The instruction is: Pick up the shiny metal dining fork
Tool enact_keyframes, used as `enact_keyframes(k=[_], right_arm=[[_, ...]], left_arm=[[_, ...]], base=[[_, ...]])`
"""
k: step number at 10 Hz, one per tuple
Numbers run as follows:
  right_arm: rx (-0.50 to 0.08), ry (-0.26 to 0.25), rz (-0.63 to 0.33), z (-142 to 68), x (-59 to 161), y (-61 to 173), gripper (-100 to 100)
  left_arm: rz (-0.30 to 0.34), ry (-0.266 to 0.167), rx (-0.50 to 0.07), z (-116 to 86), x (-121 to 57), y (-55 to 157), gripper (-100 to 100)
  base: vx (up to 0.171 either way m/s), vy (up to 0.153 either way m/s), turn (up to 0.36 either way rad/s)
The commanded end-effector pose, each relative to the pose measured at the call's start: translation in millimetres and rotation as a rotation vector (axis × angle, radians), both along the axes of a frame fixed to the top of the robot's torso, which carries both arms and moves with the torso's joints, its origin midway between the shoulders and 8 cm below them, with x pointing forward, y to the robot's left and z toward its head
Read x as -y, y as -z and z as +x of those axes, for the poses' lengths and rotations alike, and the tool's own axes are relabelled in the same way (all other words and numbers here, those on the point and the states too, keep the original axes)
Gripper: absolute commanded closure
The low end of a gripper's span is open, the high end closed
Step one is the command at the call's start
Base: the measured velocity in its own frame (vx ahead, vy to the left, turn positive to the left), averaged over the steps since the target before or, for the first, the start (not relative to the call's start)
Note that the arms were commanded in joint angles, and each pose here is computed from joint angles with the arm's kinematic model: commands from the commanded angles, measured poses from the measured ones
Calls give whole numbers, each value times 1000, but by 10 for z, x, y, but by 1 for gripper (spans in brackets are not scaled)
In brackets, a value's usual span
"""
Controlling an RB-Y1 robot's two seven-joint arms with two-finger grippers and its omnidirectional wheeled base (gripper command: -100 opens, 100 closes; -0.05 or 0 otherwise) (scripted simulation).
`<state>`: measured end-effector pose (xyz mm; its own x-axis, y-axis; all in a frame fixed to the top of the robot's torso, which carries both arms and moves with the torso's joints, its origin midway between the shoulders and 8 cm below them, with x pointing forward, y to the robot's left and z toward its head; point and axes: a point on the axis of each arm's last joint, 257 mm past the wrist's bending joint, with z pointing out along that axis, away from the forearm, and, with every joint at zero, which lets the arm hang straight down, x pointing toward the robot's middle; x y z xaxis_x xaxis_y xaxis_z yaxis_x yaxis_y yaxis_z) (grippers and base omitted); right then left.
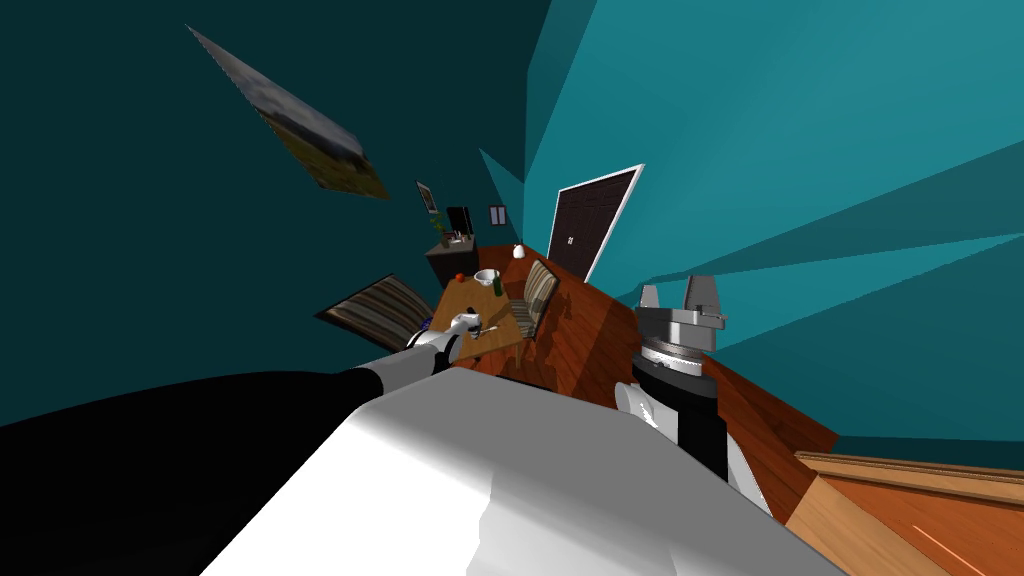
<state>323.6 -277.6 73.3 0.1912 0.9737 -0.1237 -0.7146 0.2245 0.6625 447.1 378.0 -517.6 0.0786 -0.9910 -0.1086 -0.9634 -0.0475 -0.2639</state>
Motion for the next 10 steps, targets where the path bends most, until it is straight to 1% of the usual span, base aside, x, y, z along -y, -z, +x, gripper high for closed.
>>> enact_keyframes(k=[1,2,3,4,5,7,8,9,10], right_arm=[[0,0,0,0,0,0,0],[0,0,0,0,0,0,0],[0,0,0,0,0,0,0],[0,0,0,0,0,0,0],[0,0,0,0,0,0,0],[0,0,0,0,0,0,0],[0,0,0,0,0,0,0],[0,0,0,0,0,0,0],[0,0,0,0,0,0,0]], left_arm=[[-22,-22,-28,-62,15,5,-100],[-32,-31,-39,-85,23,7,-100],[-24,-24,-28,-61,15,8,-100],[-26,-25,-32,-69,18,8,0],[-26,-26,-31,-144,48,104,-100],[-26,-26,-31,-144,48,104,-100],[-26,-27,-31,-202,72,174,-100],[-27,-27,-34,-179,63,145,-100],[-26,-27,-31,-178,63,150,100]], base=[[56,-21,16],[53,-19,9],[22,-8,3],[0,0,0],[43,18,-9],[34,20,-3],[28,15,-5],[16,9,-2],[0,0,0]])
